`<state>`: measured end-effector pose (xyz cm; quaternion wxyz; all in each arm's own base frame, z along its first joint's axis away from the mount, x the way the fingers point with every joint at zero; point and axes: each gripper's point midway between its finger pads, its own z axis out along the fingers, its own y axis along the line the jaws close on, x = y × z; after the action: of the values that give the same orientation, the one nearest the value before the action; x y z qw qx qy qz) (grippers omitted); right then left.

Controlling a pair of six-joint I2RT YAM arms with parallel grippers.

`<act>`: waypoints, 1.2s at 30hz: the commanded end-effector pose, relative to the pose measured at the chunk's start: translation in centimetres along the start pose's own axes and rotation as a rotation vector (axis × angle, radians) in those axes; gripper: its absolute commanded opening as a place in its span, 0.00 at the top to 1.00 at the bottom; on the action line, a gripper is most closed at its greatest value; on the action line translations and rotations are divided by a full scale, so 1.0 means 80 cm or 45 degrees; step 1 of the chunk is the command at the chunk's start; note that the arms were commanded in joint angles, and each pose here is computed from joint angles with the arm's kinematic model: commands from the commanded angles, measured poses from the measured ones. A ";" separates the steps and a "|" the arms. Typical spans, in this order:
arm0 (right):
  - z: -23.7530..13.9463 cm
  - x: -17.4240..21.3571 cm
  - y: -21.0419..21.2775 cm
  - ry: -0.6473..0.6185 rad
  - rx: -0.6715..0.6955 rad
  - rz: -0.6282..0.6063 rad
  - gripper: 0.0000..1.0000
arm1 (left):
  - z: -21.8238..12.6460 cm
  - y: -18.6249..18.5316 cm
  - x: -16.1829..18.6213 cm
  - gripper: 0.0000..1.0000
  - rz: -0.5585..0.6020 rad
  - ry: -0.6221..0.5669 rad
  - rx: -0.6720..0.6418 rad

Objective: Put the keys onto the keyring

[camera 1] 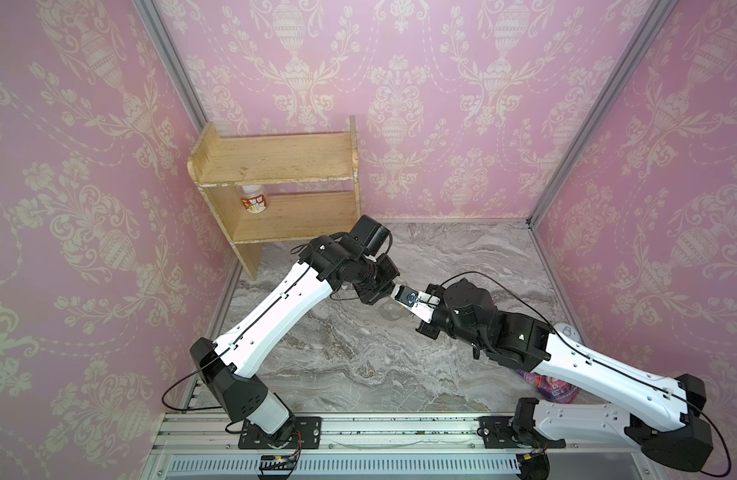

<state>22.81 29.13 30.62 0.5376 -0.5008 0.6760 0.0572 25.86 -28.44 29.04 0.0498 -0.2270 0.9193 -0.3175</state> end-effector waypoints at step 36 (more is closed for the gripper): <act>0.009 0.003 -0.005 0.011 0.059 0.058 1.00 | -0.007 -0.008 0.002 1.00 0.016 -0.047 0.001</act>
<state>23.70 29.01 29.97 0.5389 -0.4834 0.6887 0.0410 25.74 -28.74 29.67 0.0623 -0.2205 0.9196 -0.3192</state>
